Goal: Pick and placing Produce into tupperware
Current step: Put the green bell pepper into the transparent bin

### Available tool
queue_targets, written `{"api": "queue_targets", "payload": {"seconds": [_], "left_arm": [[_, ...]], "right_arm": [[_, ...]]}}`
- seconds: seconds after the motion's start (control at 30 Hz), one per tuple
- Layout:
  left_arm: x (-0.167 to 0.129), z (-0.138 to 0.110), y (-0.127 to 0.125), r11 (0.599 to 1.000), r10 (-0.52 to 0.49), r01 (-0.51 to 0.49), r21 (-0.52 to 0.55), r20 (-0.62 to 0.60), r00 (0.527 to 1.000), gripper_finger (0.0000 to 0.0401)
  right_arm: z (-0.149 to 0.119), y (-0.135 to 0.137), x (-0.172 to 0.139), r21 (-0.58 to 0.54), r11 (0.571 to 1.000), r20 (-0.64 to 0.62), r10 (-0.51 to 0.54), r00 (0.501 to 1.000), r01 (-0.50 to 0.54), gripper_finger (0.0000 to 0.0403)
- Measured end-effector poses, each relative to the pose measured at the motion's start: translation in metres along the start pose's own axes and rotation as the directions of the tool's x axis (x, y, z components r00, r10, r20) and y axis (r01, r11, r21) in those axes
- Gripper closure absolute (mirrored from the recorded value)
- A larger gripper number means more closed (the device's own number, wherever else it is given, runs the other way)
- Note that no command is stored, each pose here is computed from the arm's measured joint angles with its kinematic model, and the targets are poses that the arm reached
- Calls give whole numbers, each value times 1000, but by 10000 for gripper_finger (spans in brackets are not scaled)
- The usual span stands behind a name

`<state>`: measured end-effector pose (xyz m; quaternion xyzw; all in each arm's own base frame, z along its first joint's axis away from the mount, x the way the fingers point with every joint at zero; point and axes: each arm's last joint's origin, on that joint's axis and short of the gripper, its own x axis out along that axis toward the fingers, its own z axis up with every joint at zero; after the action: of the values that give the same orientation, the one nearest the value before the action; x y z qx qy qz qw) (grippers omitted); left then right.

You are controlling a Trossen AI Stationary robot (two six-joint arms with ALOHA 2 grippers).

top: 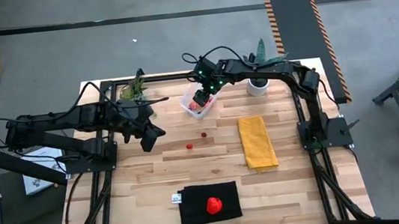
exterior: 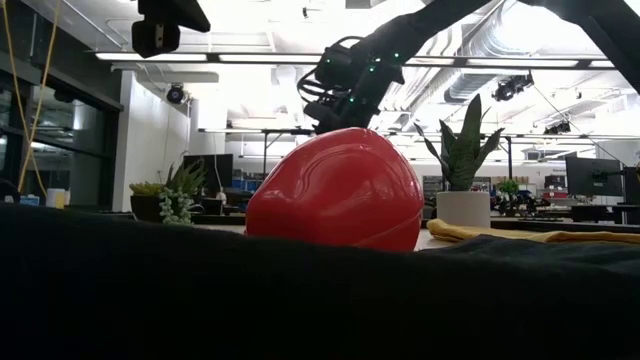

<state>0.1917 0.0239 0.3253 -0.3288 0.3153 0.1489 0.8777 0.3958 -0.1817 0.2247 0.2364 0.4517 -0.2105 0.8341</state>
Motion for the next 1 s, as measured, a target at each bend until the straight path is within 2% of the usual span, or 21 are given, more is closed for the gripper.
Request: {"api": "queue_targets", "payload": {"seconds": [1.0], "left_arm": [[0,-2,2,1000,17,-17,22,-22,1000,400]], "right_arm": [[-2,1,0,-35,999,-28,26,999,-27,178]]}}
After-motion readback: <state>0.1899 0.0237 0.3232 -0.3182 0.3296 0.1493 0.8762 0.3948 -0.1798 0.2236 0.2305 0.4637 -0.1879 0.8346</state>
